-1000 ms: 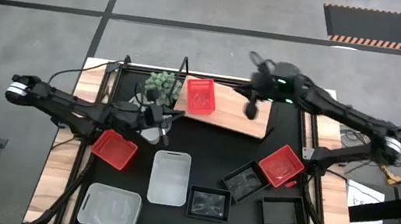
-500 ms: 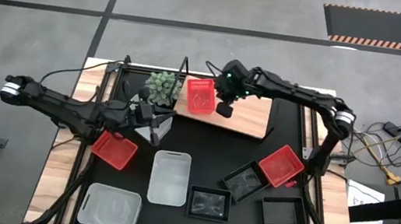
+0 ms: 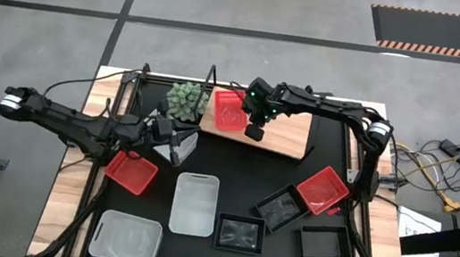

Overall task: Stack baskets on shelf by color
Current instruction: Put the middle red basket on the shelf

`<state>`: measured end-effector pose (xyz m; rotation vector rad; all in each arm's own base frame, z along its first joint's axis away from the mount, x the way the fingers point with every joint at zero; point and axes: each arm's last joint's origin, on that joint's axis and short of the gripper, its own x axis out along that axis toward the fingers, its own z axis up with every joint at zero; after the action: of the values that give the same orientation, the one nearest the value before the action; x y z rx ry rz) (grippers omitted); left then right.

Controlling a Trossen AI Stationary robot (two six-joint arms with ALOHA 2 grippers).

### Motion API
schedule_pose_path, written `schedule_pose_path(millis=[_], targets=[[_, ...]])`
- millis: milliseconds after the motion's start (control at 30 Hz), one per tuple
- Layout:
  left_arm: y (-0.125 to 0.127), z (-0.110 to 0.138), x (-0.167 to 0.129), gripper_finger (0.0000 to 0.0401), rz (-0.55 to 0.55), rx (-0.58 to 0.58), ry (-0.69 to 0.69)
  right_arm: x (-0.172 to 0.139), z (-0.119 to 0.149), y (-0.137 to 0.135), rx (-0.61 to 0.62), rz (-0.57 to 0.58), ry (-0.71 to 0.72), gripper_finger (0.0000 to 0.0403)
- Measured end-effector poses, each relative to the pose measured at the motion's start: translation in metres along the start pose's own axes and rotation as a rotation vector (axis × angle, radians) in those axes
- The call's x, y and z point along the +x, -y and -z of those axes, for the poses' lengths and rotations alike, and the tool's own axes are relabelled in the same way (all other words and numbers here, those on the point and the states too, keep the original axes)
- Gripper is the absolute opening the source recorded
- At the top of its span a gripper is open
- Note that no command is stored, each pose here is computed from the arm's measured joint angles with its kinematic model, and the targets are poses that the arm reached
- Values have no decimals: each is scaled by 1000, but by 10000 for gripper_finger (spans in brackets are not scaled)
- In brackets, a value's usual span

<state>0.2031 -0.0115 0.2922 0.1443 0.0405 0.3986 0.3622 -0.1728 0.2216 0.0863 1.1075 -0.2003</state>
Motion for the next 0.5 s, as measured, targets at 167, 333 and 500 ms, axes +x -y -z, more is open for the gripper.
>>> schedule_pose_path(millis=[167, 333, 500], targets=[[0, 0, 0, 0, -1, -2, 7, 0, -2, -9, -11, -61, 14, 11], [0, 0, 0, 0, -1, -2, 8, 0, -10, -21, -42, -69, 60, 11], [0, -2, 0, 0, -3, 8, 23, 0, -16, -28, -63, -67, 114, 11]])
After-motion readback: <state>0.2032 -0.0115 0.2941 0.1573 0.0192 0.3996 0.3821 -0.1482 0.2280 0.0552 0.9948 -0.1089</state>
